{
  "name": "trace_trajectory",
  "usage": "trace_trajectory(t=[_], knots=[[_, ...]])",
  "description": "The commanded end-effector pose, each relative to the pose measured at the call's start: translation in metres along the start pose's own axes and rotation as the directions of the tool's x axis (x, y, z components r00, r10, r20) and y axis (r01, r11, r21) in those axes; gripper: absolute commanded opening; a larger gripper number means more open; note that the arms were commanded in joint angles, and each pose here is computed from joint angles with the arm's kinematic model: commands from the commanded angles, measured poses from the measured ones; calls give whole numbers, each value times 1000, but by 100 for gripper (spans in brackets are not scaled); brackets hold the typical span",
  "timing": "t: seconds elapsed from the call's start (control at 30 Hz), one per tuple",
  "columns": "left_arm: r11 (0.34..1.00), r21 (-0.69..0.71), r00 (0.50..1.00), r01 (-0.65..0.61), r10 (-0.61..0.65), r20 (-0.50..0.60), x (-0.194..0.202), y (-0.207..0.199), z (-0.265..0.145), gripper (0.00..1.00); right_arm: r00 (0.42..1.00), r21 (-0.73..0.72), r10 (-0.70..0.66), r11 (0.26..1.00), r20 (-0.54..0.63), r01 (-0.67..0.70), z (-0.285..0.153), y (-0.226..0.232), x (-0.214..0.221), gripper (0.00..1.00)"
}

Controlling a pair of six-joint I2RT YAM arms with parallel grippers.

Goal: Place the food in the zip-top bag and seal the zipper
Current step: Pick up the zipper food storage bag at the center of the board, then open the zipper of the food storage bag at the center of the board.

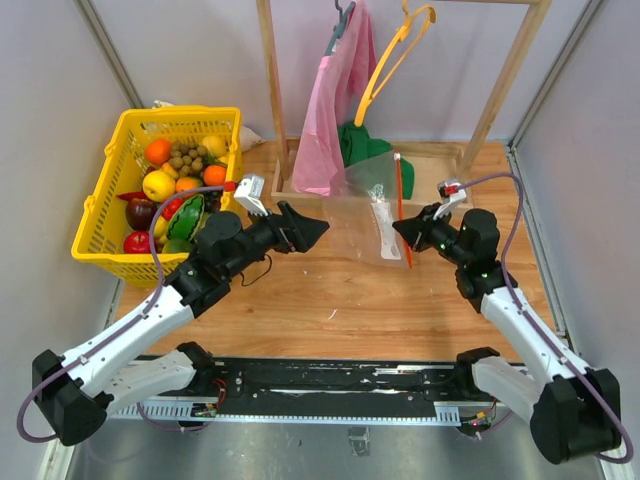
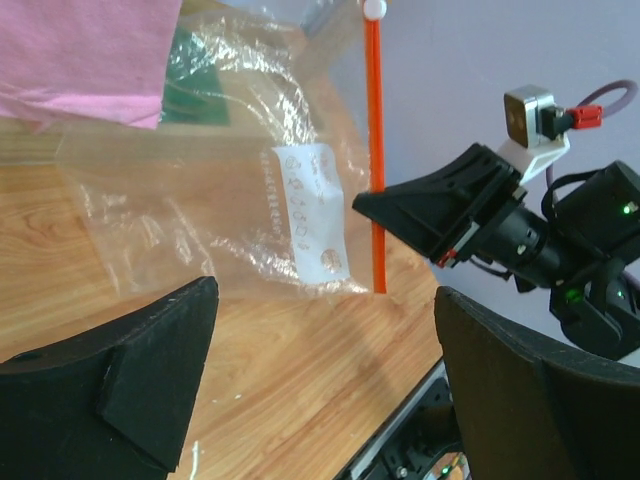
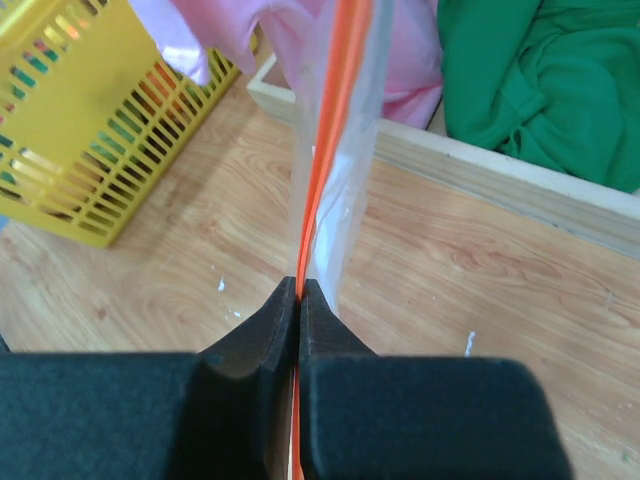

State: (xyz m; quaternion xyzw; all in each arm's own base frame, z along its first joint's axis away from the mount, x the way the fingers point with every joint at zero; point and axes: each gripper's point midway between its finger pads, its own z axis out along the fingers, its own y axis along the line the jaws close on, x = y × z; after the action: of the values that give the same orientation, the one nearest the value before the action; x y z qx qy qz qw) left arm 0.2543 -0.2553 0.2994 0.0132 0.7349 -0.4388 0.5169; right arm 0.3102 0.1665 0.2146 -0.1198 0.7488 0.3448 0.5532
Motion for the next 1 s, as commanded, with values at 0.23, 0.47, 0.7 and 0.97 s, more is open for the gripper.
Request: trace_trajectory(t=[0.23,0.47,0.7,0.97], knots=[[997,61,990,57,-64,124,-19,-38,25,89,970,129,-236,961,-62,243,-25,40,-8,1],[995,52,984,83,-90,151,-20,-43,42,79,937,135,-341,927,-77,349,-24,70,-8,1],[989,73,980,127,-137,142,-4,-40,44,73,895,131,-435,886,-100,445,-14,100,2,1],[989,-2,975,149,-146,169,6,-14,34,57,891,84,-443,888,-104,452,1,123,16,2]])
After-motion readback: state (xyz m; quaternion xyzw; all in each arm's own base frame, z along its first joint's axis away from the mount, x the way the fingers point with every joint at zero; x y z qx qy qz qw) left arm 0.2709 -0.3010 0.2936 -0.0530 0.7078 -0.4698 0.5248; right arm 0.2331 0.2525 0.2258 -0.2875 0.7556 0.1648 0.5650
